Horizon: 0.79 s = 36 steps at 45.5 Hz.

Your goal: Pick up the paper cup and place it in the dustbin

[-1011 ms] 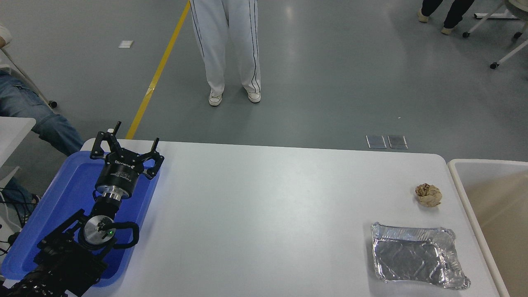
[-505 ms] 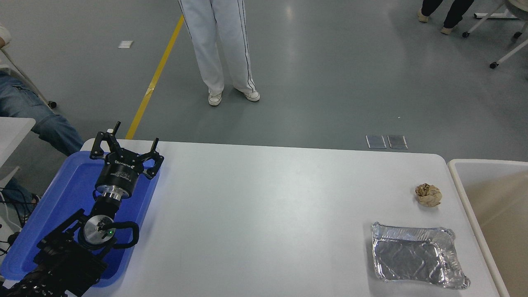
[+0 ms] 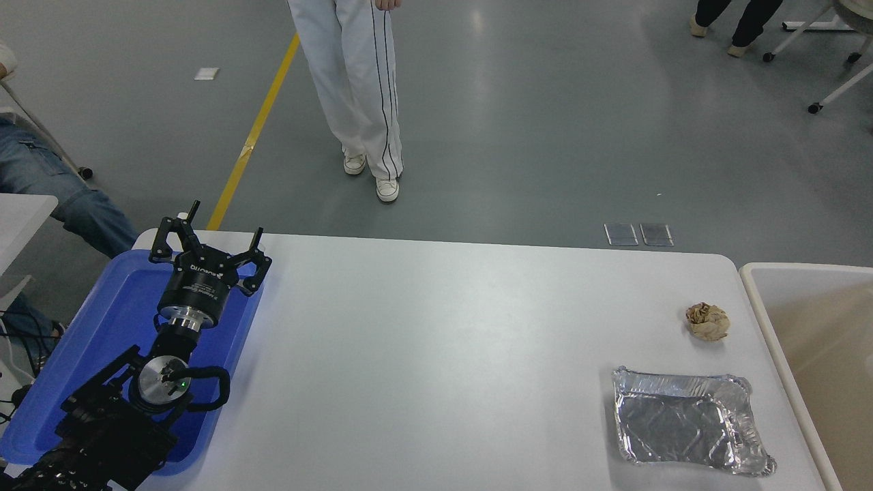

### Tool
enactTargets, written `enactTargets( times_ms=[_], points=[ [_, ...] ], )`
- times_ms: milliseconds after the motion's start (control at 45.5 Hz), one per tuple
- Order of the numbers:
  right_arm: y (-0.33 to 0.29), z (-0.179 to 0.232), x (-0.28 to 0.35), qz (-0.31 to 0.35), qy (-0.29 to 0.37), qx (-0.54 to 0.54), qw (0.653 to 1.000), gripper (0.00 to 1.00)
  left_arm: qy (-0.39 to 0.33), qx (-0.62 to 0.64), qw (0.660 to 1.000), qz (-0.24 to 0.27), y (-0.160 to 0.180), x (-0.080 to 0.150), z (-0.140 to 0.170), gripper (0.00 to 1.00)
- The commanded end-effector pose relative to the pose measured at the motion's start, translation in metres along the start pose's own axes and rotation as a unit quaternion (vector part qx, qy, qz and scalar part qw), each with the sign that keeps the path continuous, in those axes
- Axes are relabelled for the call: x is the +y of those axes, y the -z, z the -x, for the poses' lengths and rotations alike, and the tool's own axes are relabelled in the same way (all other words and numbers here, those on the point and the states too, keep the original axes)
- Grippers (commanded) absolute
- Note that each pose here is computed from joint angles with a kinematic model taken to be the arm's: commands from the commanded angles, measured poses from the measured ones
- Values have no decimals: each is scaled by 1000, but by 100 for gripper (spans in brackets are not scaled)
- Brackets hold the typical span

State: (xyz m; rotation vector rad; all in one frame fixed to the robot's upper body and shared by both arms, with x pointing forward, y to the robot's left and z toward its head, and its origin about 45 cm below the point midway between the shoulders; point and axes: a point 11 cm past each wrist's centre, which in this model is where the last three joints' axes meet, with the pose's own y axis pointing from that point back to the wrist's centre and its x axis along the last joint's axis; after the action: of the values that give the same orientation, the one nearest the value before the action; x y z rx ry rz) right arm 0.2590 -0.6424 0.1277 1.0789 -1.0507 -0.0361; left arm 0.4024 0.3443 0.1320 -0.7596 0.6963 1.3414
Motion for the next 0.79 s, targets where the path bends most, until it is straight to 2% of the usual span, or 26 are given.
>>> enactTargets(
  times_ms=[0,418,462,571,637,659,769],
  points=[
    [-4,29,-9,3,-45,-2,999,0,-1,0,1000,0,0,0,-1,100],
    [-1,34,-10,-4,-66,-30,997,0,0,0,1000,0,0,0,0,100],
    [-1,32,-10,-3,-72,-29,997,17,0,0,1000,0,0,0,0,100],
    [-2,25,-9,-3,-104,-27,994,72,0,0,1000,0,0,0,0,100],
    [-2,22,-8,-1,-122,-25,992,96,0,0,1000,0,0,0,0,100],
    [-2,22,-8,-2,-125,-24,992,100,-1,0,1000,0,0,0,-1,100],
    [-2,22,-8,-2,-125,-25,992,100,0,0,1000,0,0,0,0,100]
  ],
)
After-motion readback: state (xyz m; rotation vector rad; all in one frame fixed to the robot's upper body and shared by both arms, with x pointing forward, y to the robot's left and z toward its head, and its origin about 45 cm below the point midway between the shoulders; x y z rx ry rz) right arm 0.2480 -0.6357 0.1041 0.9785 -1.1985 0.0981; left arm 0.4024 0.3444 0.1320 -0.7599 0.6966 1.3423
